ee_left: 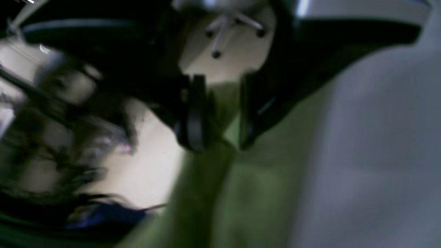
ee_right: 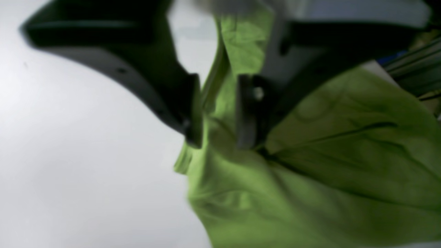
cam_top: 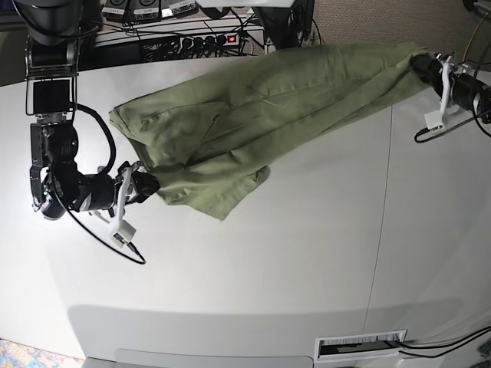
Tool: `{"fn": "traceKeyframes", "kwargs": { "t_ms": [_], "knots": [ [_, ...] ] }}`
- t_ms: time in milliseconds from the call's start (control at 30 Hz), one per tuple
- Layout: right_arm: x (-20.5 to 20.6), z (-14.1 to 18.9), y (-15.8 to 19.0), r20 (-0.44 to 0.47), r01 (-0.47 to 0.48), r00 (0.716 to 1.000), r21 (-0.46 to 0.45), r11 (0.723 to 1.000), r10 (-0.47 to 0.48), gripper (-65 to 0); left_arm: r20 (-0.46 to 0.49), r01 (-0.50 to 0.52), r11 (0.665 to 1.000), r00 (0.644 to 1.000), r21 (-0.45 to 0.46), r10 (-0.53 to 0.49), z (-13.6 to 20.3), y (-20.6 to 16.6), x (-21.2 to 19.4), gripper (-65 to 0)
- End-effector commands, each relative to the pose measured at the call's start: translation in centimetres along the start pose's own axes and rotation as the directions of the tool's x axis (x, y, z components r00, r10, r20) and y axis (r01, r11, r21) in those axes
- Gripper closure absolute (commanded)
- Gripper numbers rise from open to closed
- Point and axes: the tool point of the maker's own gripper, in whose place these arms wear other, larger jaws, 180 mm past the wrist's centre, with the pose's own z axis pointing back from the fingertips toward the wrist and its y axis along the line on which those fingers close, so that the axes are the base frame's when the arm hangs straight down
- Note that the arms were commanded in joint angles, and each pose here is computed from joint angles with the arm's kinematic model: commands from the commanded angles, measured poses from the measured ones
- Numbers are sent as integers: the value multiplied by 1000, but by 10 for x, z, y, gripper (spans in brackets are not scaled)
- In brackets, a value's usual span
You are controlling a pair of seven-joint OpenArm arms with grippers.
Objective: Fold the T-shirt properly
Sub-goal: 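Fold the lifted edge over onto the first fold with both grippers, then lower the folded edge onto the shirt while both grippers hold it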
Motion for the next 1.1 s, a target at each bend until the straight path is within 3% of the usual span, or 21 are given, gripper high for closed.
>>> {"fn": "traceKeyframes", "kwargs": {
  "t_ms": [0, 133, 400, 700, 1067],
  "knots": [
    [25, 11, 4, 87, -21, 996, 20, 1000, 19, -209, 16, 17, 999, 1000, 48, -18, 9, 9, 5, -183],
    [44, 5, 29, 177, -17, 984, 138, 990, -8, -209, 51, 38, 997, 998, 66, -42, -4, 10, 14, -183],
    [63, -24, 61, 219, -34, 976, 221, 975, -16, -209, 103, 44, 999, 994, 10, -45, -27, -7, 30, -183],
    [32, -45, 32, 19, -74, 997, 20, 997, 73, -208, 137, 143, 970, 975, 198, -172, -31, 21, 50, -182],
    [63, -34, 16, 133, -95, 986, -69, 993, 104, -208, 137, 236, 900, 943, 367, -303, -9, 50, 83, -182]
  ]
}}
